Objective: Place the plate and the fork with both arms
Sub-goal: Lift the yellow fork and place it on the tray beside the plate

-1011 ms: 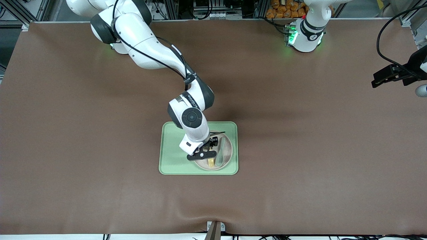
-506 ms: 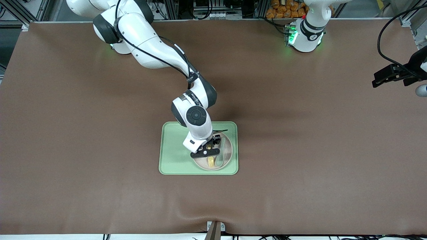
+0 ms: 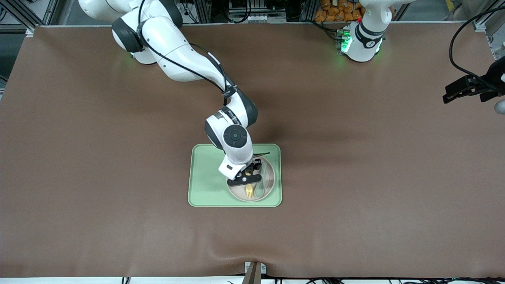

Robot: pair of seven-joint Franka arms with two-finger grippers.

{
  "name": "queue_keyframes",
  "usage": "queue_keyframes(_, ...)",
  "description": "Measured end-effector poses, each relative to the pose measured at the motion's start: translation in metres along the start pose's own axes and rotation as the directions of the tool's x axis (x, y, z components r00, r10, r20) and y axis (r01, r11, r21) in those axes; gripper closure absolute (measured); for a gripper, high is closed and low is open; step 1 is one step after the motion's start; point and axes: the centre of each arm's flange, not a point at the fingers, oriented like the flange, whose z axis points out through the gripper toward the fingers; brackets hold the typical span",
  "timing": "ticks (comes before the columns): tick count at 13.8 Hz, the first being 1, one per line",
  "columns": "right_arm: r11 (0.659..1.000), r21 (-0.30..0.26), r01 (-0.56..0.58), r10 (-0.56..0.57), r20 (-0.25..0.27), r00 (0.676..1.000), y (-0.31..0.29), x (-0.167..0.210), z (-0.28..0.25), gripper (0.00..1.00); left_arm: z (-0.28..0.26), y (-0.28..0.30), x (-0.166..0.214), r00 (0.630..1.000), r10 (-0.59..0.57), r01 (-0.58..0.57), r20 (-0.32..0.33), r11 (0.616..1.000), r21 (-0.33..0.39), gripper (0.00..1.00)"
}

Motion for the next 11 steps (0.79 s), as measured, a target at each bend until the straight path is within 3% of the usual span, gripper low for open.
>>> queue_keyframes(1, 1.0, 0.0, 0.003, -0.003, -0.003, 1.0, -0.001, 0.0, -0.001, 0.59, 0.0, -0.003, 0.0, 1.0, -0.005, 0.005, 0.0, 1.0, 0.0, 0.0)
queue_keyframes(3, 1.0, -0.004, 0.007, -0.007, -0.004, 1.0, -0.002, 0.0, -0.002, 0.64, 0.0, -0.009, 0.0, 1.0, -0.014, 0.014, 0.001, 1.0, -0.001, 0.0)
queue_keyframes(4, 1.0, -0.003, 0.008, -0.008, -0.006, 1.0, -0.003, 0.0, -0.003, 0.78, 0.0, -0.01, 0.0, 1.0, -0.015, 0.015, 0.001, 1.0, -0.001, 0.0)
queue_keyframes(11, 0.999, -0.036, -0.006, 0.007, 0.038, 0.999, 0.005, 0.005, -0.016, 0.79, 0.008, -0.011, 0.005, 1.0, -0.015, 0.015, 0.015, 1.0, -0.003, 0.0)
